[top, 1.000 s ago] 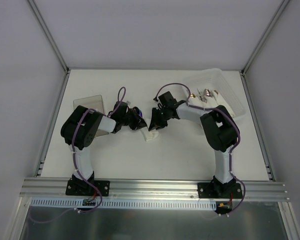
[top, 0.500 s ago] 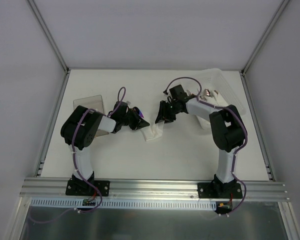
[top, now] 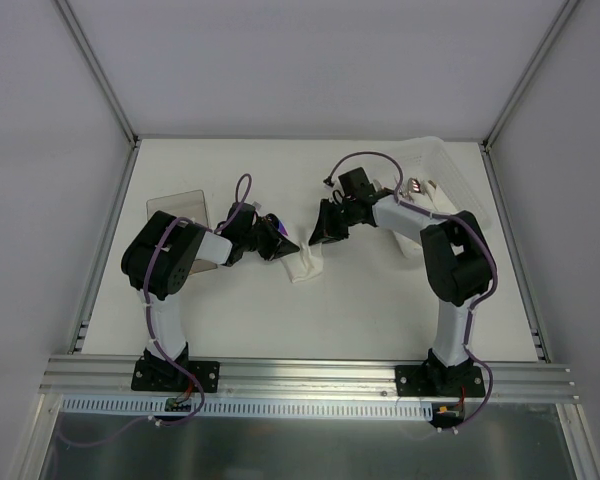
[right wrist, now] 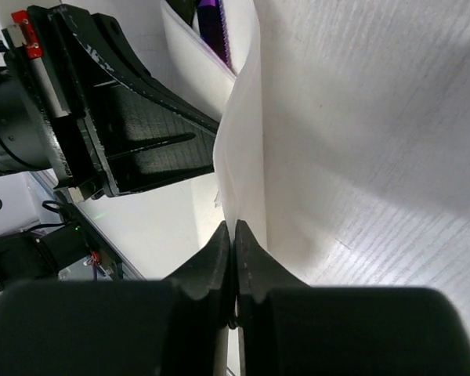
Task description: Place the utensils on the paper napkin and roll it up
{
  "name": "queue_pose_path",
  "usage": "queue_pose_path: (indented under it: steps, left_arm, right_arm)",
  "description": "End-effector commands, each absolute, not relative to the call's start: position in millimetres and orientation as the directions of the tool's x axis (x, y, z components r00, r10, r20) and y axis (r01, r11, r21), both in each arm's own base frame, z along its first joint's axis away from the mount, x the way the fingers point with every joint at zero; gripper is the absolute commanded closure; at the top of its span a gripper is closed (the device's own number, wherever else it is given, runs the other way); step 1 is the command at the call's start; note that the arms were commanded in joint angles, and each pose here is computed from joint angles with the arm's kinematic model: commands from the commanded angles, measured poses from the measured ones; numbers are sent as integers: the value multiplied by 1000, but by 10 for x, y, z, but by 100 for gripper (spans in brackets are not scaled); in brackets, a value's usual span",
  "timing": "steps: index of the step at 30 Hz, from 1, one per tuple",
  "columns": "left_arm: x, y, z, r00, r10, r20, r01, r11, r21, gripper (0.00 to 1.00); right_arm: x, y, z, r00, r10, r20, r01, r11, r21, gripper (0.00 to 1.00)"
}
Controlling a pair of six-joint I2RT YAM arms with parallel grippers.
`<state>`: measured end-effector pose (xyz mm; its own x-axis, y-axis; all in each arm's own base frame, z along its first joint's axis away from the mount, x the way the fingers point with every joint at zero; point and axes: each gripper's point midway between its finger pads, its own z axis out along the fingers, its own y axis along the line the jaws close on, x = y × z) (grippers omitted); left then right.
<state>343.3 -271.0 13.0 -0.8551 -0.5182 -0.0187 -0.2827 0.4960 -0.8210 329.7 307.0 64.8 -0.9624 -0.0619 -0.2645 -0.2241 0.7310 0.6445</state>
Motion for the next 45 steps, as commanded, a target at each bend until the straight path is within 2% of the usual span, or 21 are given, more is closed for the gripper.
queue_pose_path:
  steps: [1, 6, 16, 21, 24, 29, 35, 45]
  left_arm:
    - [3210, -2401, -335, -823, -568, 16, -426, 598, -679, 100]
    - [3212, -2403, -331, -823, -568, 15, -427, 600, -677, 100]
    - [3221, -2388, -331, -820, -573, 12, -431, 603, -671, 100]
    - [3215, -2381, -331, -817, -576, 13, -435, 603, -669, 100]
    - [3205, -2373, -347, -816, -578, 14, -440, 604, -665, 100]
    - [3202, -2376, -345, -817, -576, 15, -438, 604, -666, 100]
    - [3199, -2372, -346, -819, -574, 11, -435, 607, -665, 100]
    - [3194, -2370, -349, -818, -575, 13, -437, 607, -664, 100]
  right_arm:
    - [3230, 3221, 941, -956, -52, -289, -247, 672, 698, 96]
    - [3008, 3335, 730, -981, -66, -185, -178, 695, 696, 99]
    - [2721, 3393, 451, -986, -114, -118, -163, 752, 638, 99]
    - [2655, 3353, 293, -993, -104, -55, -116, 779, 616, 93]
    - [2666, 3342, 364, -991, -114, -76, -137, 769, 624, 85]
    - [2820, 3273, 706, -980, -109, -167, -192, 736, 649, 77]
    - [3038, 3123, 950, -965, -82, -248, -229, 724, 650, 76]
    - [3154, 3138, 1054, -957, -76, -279, -248, 713, 656, 80]
